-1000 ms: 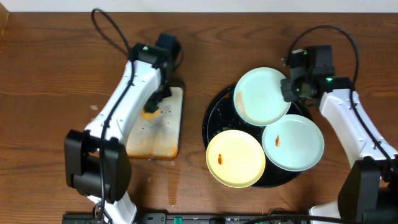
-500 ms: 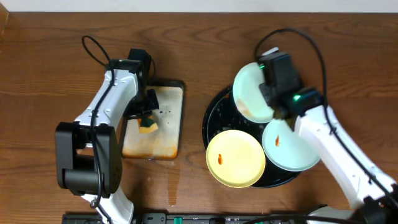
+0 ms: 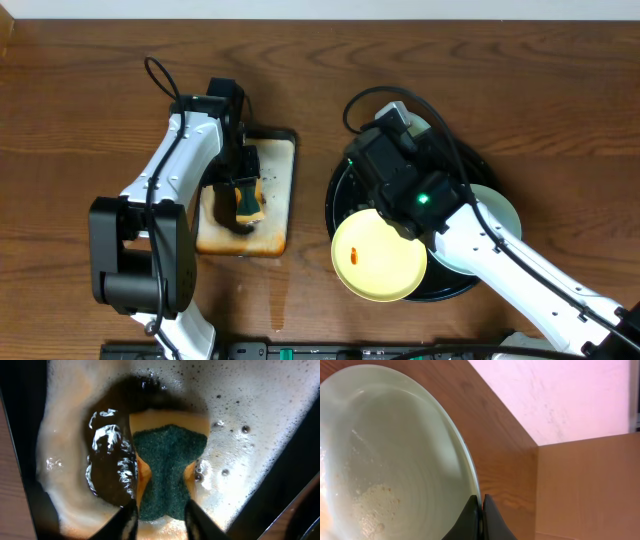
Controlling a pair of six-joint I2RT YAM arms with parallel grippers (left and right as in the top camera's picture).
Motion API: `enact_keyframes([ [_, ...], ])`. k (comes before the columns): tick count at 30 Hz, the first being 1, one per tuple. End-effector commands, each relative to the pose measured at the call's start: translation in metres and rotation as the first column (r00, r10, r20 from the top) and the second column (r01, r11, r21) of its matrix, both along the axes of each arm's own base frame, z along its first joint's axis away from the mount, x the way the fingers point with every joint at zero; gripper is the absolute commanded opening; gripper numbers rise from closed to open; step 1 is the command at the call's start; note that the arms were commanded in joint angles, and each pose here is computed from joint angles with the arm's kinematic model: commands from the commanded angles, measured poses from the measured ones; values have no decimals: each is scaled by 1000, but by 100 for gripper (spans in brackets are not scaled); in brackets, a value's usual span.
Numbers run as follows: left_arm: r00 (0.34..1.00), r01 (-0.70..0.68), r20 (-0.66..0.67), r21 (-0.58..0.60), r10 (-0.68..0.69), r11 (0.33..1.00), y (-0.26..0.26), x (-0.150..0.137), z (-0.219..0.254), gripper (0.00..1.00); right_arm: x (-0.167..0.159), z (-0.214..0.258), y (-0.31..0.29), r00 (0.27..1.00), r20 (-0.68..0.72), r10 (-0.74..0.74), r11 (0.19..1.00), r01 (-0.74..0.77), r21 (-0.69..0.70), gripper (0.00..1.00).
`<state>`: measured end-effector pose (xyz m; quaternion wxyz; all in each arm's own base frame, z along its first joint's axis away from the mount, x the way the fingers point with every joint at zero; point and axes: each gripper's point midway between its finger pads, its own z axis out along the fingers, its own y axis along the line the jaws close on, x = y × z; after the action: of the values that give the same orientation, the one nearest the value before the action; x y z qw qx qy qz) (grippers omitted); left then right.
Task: Clean dirty plates on tray and stack at the side
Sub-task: 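Lift the cleaned green plate with the right gripper and set it right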
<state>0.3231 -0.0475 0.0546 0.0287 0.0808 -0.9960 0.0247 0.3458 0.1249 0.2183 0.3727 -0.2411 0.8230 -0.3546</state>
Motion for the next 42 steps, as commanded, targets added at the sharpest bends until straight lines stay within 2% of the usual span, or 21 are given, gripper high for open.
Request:
enact_keyframes([
  [1, 1000, 9, 18, -11, -8, 1000, -1, 0, 8, 38, -3, 12, -5, 998, 58, -37, 999, 38, -20, 1],
  [4, 1000, 9, 18, -11, -8, 1000, -1, 0, 8, 45, -6, 10, -6, 998, 47, -36, 999, 37, -28, 1],
  [7, 1000, 9, 18, -11, -8, 1000, -1, 0, 8, 62, -7, 9, -8, 998, 47, -49, 999, 50, -17, 1],
  [9, 1000, 9, 18, -11, -8, 1000, -1, 0, 8, 68, -8, 9, -8, 997, 51, -55, 998, 55, -8, 1],
  [10, 1000, 9, 19, -11, -8, 1000, -1, 0, 8, 76, -8, 9, -8, 997, 52, -56, 998, 56, -7, 1],
  [11, 1000, 9, 19, -11, -8, 1000, -1, 0, 8, 79, -8, 9, -8, 997, 52, -56, 998, 56, -7, 1],
  [26, 1000, 9, 19, -11, -8, 1000, -1, 0, 8, 88, -8, 18, -15, 992, 95, -87, 995, 91, -44, 1],
  [42, 1000, 9, 19, -11, -8, 1000, -1, 0, 8, 89, -8, 18, -15, 992, 95, -87, 995, 91, -45, 1],
])
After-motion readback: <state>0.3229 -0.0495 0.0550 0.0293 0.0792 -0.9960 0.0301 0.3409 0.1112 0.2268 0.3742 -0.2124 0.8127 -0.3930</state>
